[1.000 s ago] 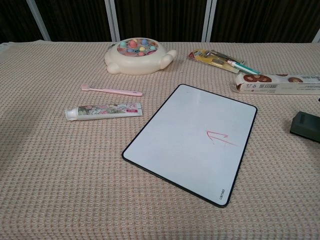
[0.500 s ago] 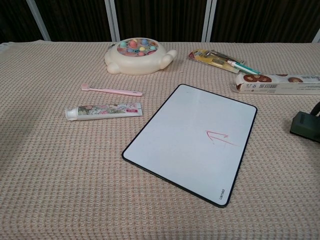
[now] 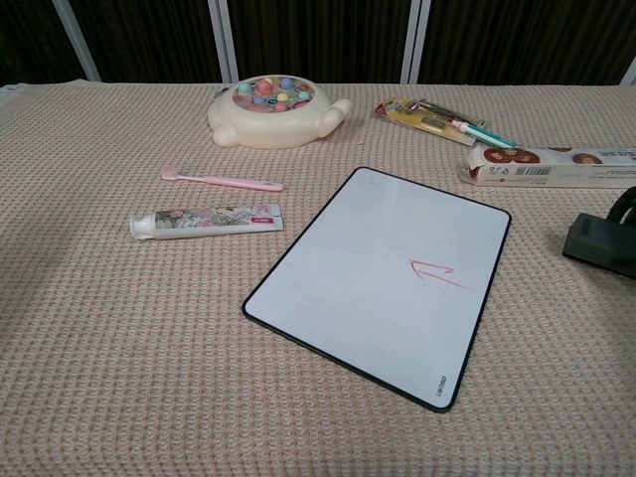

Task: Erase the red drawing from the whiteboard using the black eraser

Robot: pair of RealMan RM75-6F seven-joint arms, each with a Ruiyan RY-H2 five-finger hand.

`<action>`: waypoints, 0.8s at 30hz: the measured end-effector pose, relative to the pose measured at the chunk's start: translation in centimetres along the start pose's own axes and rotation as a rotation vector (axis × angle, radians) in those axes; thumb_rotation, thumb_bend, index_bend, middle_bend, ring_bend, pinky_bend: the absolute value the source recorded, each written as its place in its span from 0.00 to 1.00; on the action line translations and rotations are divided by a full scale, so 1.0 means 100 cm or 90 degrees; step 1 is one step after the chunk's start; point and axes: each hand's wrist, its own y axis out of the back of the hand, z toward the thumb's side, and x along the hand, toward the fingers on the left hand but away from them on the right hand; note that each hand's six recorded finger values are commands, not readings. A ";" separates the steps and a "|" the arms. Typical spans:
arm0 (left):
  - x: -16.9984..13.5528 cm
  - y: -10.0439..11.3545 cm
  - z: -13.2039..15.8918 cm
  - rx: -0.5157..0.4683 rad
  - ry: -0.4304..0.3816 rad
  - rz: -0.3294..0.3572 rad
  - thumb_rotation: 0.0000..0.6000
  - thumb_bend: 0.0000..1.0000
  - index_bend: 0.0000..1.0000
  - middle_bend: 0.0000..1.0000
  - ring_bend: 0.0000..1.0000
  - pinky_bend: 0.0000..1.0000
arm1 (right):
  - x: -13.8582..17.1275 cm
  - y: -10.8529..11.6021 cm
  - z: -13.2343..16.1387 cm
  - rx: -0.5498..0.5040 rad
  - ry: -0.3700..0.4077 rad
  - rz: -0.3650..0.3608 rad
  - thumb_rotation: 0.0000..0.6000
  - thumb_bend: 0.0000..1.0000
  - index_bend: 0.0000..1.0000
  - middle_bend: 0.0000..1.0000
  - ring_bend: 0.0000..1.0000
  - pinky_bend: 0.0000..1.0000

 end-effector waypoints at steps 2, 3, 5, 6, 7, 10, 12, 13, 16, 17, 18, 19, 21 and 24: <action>0.000 0.000 0.000 0.000 0.000 0.000 1.00 0.64 0.16 0.09 0.02 0.00 | -0.001 0.007 0.010 0.004 0.021 -0.008 1.00 0.38 0.50 0.49 0.47 0.25; 0.000 0.000 0.000 0.000 0.000 -0.001 1.00 0.64 0.16 0.09 0.02 0.00 | -0.001 0.009 0.013 0.006 0.027 -0.010 1.00 0.37 0.50 0.49 0.47 0.25; 0.000 -0.001 0.001 0.000 0.000 -0.001 1.00 0.64 0.16 0.09 0.02 0.00 | -0.002 0.016 0.024 0.012 0.050 -0.014 1.00 0.37 0.50 0.49 0.47 0.25; 0.000 -0.001 0.001 0.000 0.000 -0.002 1.00 0.64 0.16 0.09 0.02 0.00 | -0.003 0.018 0.030 0.013 0.060 -0.015 1.00 0.37 0.50 0.49 0.47 0.25; 0.000 -0.001 0.001 0.000 -0.001 -0.002 1.00 0.64 0.16 0.09 0.02 0.00 | -0.003 0.020 0.036 0.014 0.071 -0.013 1.00 0.37 0.50 0.49 0.47 0.25; -0.001 -0.001 0.001 0.000 0.000 -0.002 1.00 0.64 0.16 0.09 0.02 0.00 | -0.005 0.023 0.056 0.012 0.106 -0.007 1.00 0.37 0.50 0.49 0.47 0.25; -0.001 -0.001 0.001 0.000 0.000 -0.002 1.00 0.64 0.16 0.09 0.02 0.00 | -0.008 0.025 0.070 0.013 0.126 -0.005 1.00 0.37 0.50 0.49 0.47 0.25; -0.001 -0.001 0.001 0.000 0.000 -0.002 1.00 0.64 0.16 0.09 0.02 0.00 | -0.009 0.024 0.076 0.013 0.133 -0.004 1.00 0.37 0.50 0.49 0.47 0.25; -0.001 0.000 0.000 -0.001 0.001 0.000 1.00 0.64 0.16 0.09 0.02 0.00 | -0.013 0.019 0.096 0.012 0.155 0.006 1.00 0.37 0.50 0.49 0.47 0.25; -0.001 0.000 0.000 -0.002 0.002 0.000 1.00 0.64 0.16 0.09 0.02 0.00 | -0.014 0.016 0.103 0.012 0.161 0.010 1.00 0.37 0.50 0.49 0.47 0.25; -0.001 0.000 0.000 -0.002 0.002 0.000 1.00 0.64 0.16 0.09 0.02 0.00 | -0.015 0.014 0.108 0.012 0.165 0.013 1.00 0.37 0.50 0.49 0.47 0.25; -0.001 0.000 0.000 -0.002 0.002 0.000 1.00 0.64 0.16 0.09 0.02 0.00 | -0.017 0.012 0.113 0.012 0.169 0.015 1.00 0.37 0.50 0.49 0.47 0.25; -0.001 0.000 -0.001 -0.001 0.001 -0.002 1.00 0.64 0.16 0.09 0.02 0.00 | -0.020 0.006 0.124 0.016 0.177 0.022 1.00 0.37 0.50 0.49 0.47 0.25; 0.000 0.000 -0.001 -0.002 0.001 -0.003 1.00 0.64 0.16 0.09 0.02 0.00 | -0.023 -0.002 0.136 0.029 0.186 0.032 1.00 0.37 0.50 0.49 0.47 0.25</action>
